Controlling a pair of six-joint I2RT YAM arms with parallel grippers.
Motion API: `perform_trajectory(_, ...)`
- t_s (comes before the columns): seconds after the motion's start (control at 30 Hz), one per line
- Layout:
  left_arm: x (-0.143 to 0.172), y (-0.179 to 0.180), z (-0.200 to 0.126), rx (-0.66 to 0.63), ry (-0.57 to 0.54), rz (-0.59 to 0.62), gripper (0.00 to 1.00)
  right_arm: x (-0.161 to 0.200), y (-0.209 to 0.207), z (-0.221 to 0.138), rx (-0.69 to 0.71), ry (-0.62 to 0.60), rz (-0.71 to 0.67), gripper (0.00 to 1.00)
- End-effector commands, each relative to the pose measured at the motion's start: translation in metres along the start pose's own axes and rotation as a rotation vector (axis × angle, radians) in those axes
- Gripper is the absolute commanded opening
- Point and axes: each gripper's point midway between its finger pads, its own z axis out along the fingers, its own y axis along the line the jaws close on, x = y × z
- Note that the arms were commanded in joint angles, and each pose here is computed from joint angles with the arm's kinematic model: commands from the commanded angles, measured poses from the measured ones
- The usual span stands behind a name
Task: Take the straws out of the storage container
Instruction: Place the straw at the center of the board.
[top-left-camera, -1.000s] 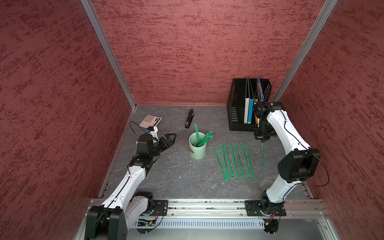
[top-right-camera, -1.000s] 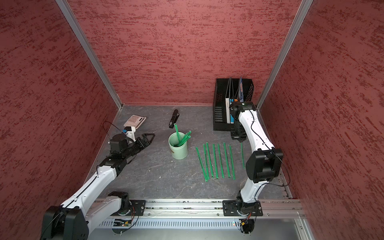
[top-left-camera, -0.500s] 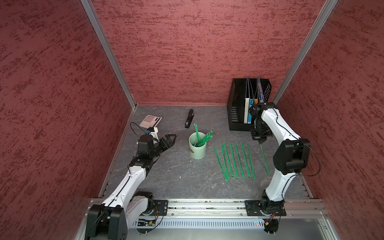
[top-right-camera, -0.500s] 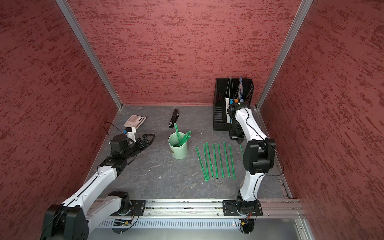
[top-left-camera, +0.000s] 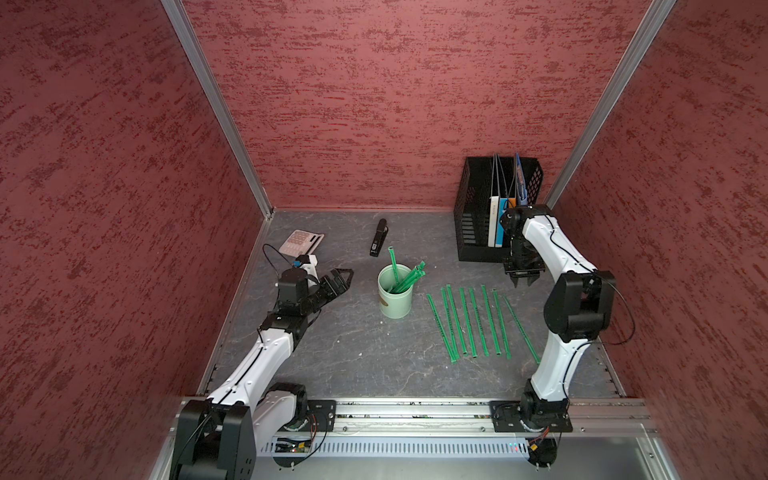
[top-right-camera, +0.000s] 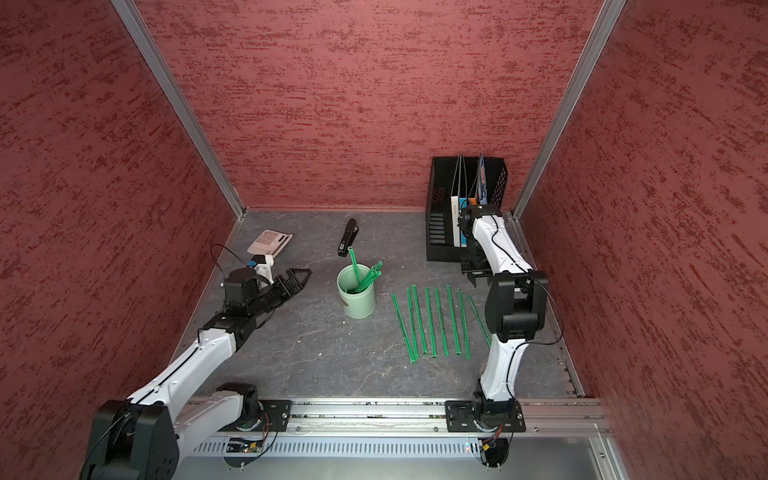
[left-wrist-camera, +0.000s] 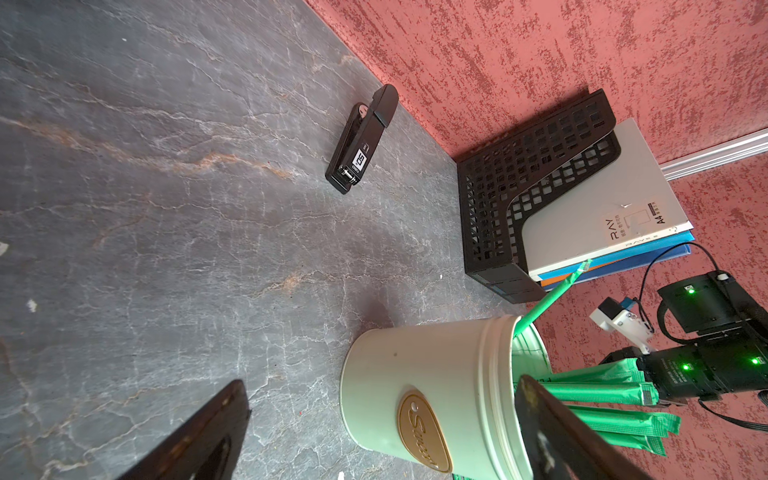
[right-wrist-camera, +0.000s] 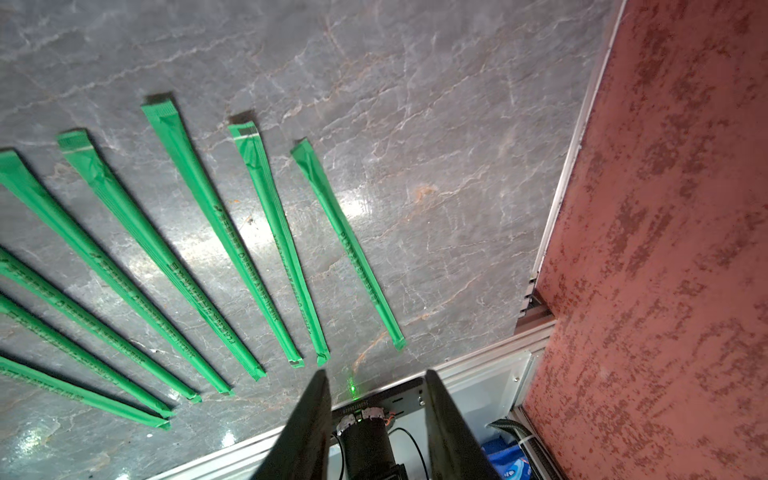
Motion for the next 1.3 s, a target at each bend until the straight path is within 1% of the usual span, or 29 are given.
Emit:
perform_trajectory(0.0,-0.001,0.002,0.002,-0.002,-0.007,0.02,1.0,-0.013,-0.008,-0.007,0.011,-0.065,0.034,0.38)
perform_trajectory(0.1,0.0,0.002,0.002,-0.003,-0.005,0.02,1.0,-0.011,-0.006,-0.009,-0.013,-0.087,0.043,0.39)
perform_trajectory(0.17,-0.001,0.002,0.002,-0.005,-0.008,0.02,1.0,-0.005,-0.005,-0.002,-0.007,-0.062,0.035,0.38)
perform_trajectory(0.37,0.0,0.005,0.006,-0.001,-0.008,0.012,1.0,0.02,0.005,0.044,-0.006,0.028,0.01,0.3)
perform_trajectory(0.5,0.001,0.004,0.011,0.004,0.014,0.012,1.0,0.03,0.019,0.072,-0.049,0.064,0.016,0.29)
perform_trajectory(0.7,-0.002,0.0,0.011,0.012,0.008,0.014,1.0,0.027,0.033,0.083,-0.106,0.063,0.035,0.29)
perform_trajectory(0.87,-0.002,-0.002,0.01,0.013,0.01,0.014,1.0,0.028,0.041,0.108,-0.107,0.098,0.033,0.29)
perform_trajectory(1.0,-0.003,-0.005,0.008,0.007,0.012,0.027,1.0,0.024,0.042,0.122,-0.109,0.099,0.047,0.29)
perform_trajectory(1.27,-0.003,-0.004,0.006,-0.002,0.013,0.031,1.0,0.018,0.034,0.127,-0.111,0.089,0.069,0.31)
